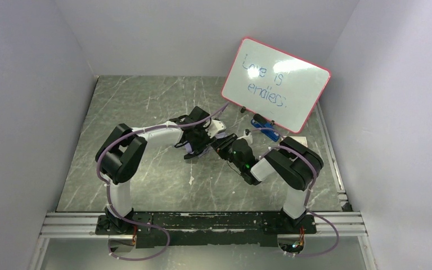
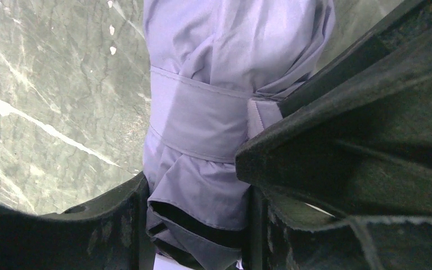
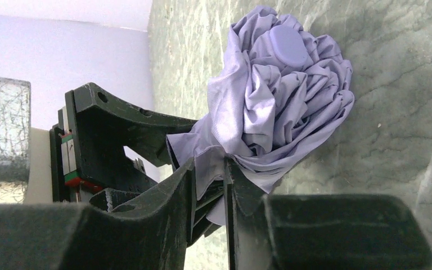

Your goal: Put away the umbrella

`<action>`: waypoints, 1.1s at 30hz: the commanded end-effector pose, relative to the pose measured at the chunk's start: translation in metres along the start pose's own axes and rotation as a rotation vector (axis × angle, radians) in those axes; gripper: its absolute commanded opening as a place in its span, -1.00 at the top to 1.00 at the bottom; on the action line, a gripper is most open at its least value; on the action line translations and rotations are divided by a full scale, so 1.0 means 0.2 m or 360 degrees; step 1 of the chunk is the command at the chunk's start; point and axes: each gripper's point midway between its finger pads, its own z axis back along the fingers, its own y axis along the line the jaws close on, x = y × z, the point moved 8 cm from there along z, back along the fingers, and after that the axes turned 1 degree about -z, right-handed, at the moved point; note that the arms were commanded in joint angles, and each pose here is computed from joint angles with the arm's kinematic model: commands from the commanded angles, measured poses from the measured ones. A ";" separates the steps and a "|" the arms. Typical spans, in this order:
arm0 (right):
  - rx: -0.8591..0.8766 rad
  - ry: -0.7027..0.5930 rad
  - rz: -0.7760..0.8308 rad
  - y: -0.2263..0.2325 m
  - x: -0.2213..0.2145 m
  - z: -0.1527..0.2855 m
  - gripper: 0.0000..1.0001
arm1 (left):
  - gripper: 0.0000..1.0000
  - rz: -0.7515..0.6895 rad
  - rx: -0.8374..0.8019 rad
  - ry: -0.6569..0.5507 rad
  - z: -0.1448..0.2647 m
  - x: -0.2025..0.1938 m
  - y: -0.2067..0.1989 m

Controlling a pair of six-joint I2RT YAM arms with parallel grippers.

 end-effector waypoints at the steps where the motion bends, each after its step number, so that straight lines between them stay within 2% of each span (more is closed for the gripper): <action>1: 0.0081 -0.0092 -0.0088 0.01 0.05 -0.03 0.43 | 0.90 -0.0069 -0.0085 0.0380 -0.08 -0.27 -0.09; 8: 0.0117 -0.0093 -0.0101 0.02 0.05 -0.04 0.66 | 0.91 -0.0071 -0.0088 0.0383 -0.08 -0.28 -0.09; 13: 0.0179 -0.0111 -0.0114 0.03 0.07 -0.02 0.68 | 0.90 -0.0071 -0.0090 0.0383 -0.08 -0.27 -0.09; 19: 0.0254 -0.0101 -0.0132 0.04 0.07 -0.01 0.82 | 0.91 -0.0072 -0.0086 0.0386 -0.08 -0.28 -0.09; 33: 0.0205 -0.0093 -0.0105 0.04 0.06 -0.07 0.85 | 0.91 -0.0077 -0.0091 0.0393 -0.08 -0.27 -0.09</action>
